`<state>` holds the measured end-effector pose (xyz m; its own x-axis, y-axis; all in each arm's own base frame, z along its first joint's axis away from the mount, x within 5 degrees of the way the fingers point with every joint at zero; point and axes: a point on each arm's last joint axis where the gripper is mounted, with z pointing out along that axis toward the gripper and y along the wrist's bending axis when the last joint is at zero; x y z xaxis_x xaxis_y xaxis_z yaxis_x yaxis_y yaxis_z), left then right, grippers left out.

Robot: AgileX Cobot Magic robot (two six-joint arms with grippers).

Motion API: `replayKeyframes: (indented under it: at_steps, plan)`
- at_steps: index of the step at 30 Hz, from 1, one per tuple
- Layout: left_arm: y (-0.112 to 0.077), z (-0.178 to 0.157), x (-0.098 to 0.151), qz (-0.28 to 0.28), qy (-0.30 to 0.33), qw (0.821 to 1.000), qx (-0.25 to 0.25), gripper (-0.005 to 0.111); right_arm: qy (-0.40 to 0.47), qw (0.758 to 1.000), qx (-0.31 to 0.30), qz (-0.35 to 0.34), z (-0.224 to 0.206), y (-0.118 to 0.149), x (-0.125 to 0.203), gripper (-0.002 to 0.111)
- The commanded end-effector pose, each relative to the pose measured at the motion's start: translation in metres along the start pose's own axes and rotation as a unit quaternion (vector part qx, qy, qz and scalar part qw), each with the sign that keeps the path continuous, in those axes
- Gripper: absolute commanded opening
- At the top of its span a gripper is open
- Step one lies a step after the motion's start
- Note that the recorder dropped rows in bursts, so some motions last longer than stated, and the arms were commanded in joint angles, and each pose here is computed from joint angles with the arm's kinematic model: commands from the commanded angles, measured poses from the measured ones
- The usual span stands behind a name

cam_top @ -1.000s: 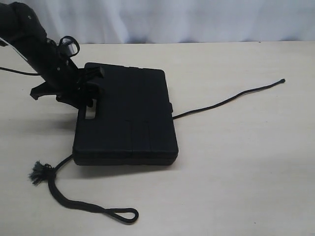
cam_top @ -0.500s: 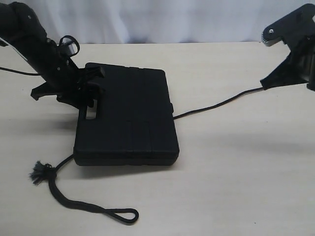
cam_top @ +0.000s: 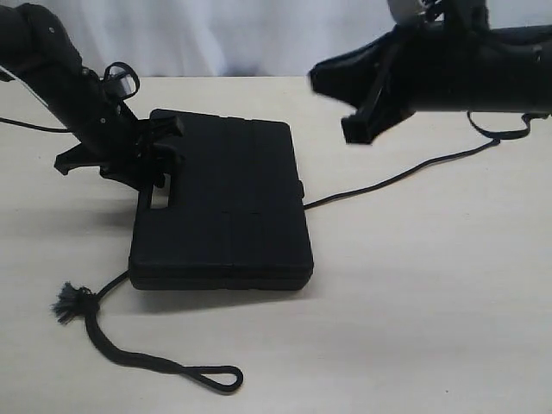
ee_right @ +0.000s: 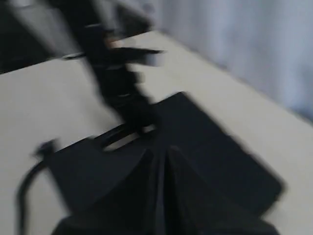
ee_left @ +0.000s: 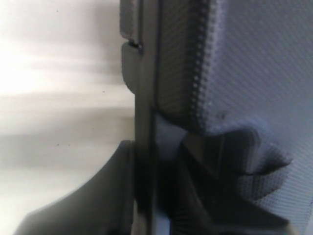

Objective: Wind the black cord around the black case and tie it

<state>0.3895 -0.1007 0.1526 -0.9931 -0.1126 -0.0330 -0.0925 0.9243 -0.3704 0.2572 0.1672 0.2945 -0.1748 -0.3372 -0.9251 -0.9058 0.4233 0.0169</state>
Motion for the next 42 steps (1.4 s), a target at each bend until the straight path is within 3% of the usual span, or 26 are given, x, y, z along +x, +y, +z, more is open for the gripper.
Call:
replayKeyframes:
  at_steps: [1, 3, 6, 8, 10, 15, 20, 23, 29, 33, 37, 42]
  plan:
    - [-0.007, -0.008, -0.002, -0.007, -0.010, 1.000, 0.027, 0.000, 0.268, 0.960, -0.068, 0.045, -0.004, -0.001, 0.025, 0.004]
    - [-0.008, -0.008, -0.001, -0.012, -0.002, 0.999, 0.034, 0.000, 0.365, 0.926, 0.065, 0.075, -0.013, -0.026, 0.035, 0.004]
    - [-0.014, -0.008, 0.001, -0.033, 0.007, 0.997, 0.062, 0.000, 0.408, 0.872, 0.256, 0.092, -0.030, -0.053, 0.044, 0.004]
    - [-0.018, -0.009, 0.001, -0.051, 0.012, 0.995, 0.087, 0.000, 0.407, 0.855, 0.313, 0.077, -0.036, -0.058, 0.045, 0.004]
    - [-0.022, -0.010, 0.001, -0.066, 0.014, 0.992, 0.109, 0.000, 0.396, 0.857, 0.328, 0.016, -0.034, -0.050, 0.042, 0.004]
    - [-0.026, -0.011, 0.000, -0.080, 0.014, 0.988, 0.133, 0.000, 0.302, 0.902, 0.280, -0.133, -0.008, 0.003, 0.022, 0.004]
    - [-0.027, -0.011, 0.000, -0.081, 0.014, 0.988, 0.134, 0.000, 0.233, 0.933, 0.178, -0.206, 0.017, 0.062, 0.025, 0.004]
    - [-0.028, -0.011, 0.000, -0.086, 0.016, 0.986, 0.142, 0.000, 0.240, 0.931, 0.132, -0.240, 0.024, 0.089, 0.036, 0.007]
    - [-0.036, -0.014, 0.002, -0.089, 0.028, 0.978, 0.188, 0.000, 0.236, 0.925, 0.069, -0.289, 0.030, 0.125, 0.052, 0.035]
    - [-0.044, -0.018, 0.002, -0.080, 0.032, 0.969, 0.231, 0.000, 0.219, 0.927, 0.052, -0.299, 0.031, 0.129, 0.058, 0.060]
    - [-0.049, -0.021, 0.002, -0.077, 0.035, 0.960, 0.266, 0.000, 0.222, 0.911, 0.035, -0.345, 0.037, 0.130, 0.069, 0.080]
    - [-0.050, -0.021, 0.002, -0.076, 0.033, 0.959, 0.272, 0.000, 0.257, 0.891, 0.012, -0.373, 0.056, 0.129, 0.090, 0.084]
